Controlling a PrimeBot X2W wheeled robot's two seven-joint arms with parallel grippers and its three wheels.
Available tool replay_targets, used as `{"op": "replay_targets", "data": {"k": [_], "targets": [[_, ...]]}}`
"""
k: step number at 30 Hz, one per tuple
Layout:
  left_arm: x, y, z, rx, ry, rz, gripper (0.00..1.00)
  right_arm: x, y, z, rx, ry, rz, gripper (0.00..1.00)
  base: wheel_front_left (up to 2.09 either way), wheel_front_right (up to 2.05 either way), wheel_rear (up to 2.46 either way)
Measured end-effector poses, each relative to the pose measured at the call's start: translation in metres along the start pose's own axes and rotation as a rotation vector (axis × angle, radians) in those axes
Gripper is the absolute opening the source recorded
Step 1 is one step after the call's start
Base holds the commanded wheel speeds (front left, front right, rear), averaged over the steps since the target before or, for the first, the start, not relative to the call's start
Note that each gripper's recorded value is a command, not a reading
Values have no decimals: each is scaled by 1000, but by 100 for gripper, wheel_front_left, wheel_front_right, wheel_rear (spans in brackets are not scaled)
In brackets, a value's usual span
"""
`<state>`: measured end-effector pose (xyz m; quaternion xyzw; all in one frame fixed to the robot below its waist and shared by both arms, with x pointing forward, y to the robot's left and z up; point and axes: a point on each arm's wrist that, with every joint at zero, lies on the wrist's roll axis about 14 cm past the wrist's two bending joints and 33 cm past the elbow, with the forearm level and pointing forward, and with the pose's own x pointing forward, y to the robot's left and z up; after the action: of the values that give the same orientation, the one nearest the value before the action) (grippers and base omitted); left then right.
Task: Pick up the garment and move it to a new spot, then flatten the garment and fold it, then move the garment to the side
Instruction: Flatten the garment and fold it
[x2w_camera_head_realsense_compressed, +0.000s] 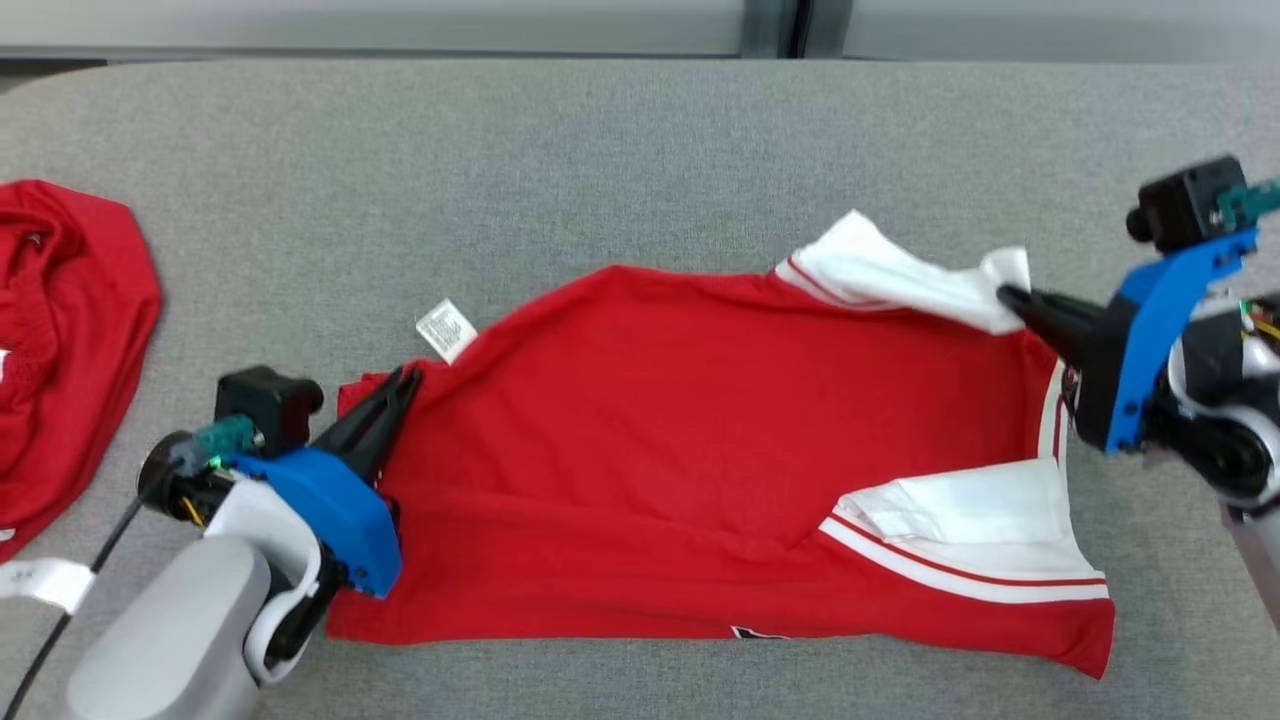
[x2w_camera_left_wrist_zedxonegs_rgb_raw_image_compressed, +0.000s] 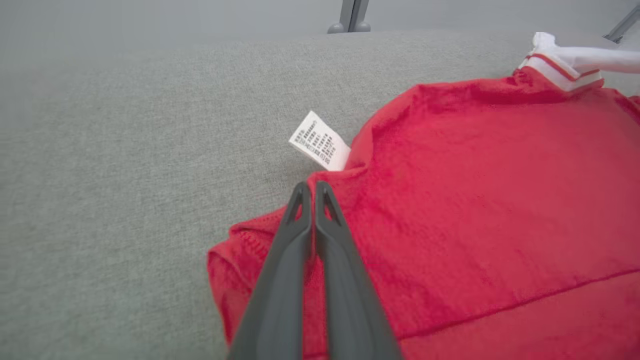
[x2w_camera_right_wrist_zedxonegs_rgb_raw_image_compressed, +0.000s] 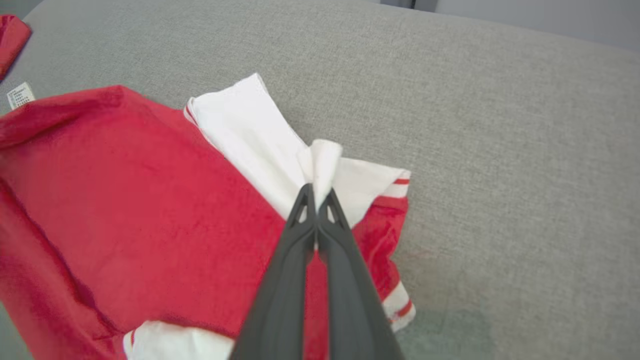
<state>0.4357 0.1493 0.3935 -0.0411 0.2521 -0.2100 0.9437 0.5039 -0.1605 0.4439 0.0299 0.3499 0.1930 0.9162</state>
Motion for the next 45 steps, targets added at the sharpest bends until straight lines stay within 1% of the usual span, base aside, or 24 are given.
{"op": "replay_targets", "data": {"k": [6,12,21,22,23,24,25,26,27,29,31,35,38,39,41,45], "targets": [[-17,4,-5,110,-37,9,0,-31,2,-29,36,21,0,0,0,0,0],[-22,6,-18,187,-1,13,0,-51,11,-50,80,38,1,0,0,0,0],[-24,16,-28,203,9,42,0,-67,31,-75,131,74,8,0,0,0,0],[-24,15,-28,200,9,44,7,-68,33,-77,133,78,8,0,0,0,0],[-23,14,-28,196,6,43,34,-69,34,-78,134,80,7,0,0,0,0],[-24,14,-29,194,6,44,79,-70,36,-82,136,95,7,22,0,0,0],[-24,14,-29,190,0,49,100,-71,37,-89,141,121,8,27,0,0,0],[-25,15,-27,175,-9,62,100,-72,38,-96,150,148,8,62,0,0,0],[-26,15,-25,162,-25,70,100,-74,38,-103,162,170,4,100,0,0,0],[-28,16,-21,116,-63,99,100,-78,42,-113,182,205,6,100,0,0,0],[-33,22,-14,46,-119,155,100,-82,46,-113,186,202,8,100,0,0,0],[-44,28,9,-121,-252,242,100,-90,42,-89,143,99,-32,100,0,0,0],[-58,31,41,-201,-399,300,100,-96,32,-70,117,-8,-93,100,0,0,0],[-65,31,51,-208,-444,314,100,-97,28,-65,123,-42,-116,100,0,0,0],[-76,24,60,-161,-490,316,100,-96,25,-62,137,-75,-143,100,0,0,0],[-95,19,60,-187,-552,365,100,-93,20,-60,158,-131,-192,100,0,0,0]]}}
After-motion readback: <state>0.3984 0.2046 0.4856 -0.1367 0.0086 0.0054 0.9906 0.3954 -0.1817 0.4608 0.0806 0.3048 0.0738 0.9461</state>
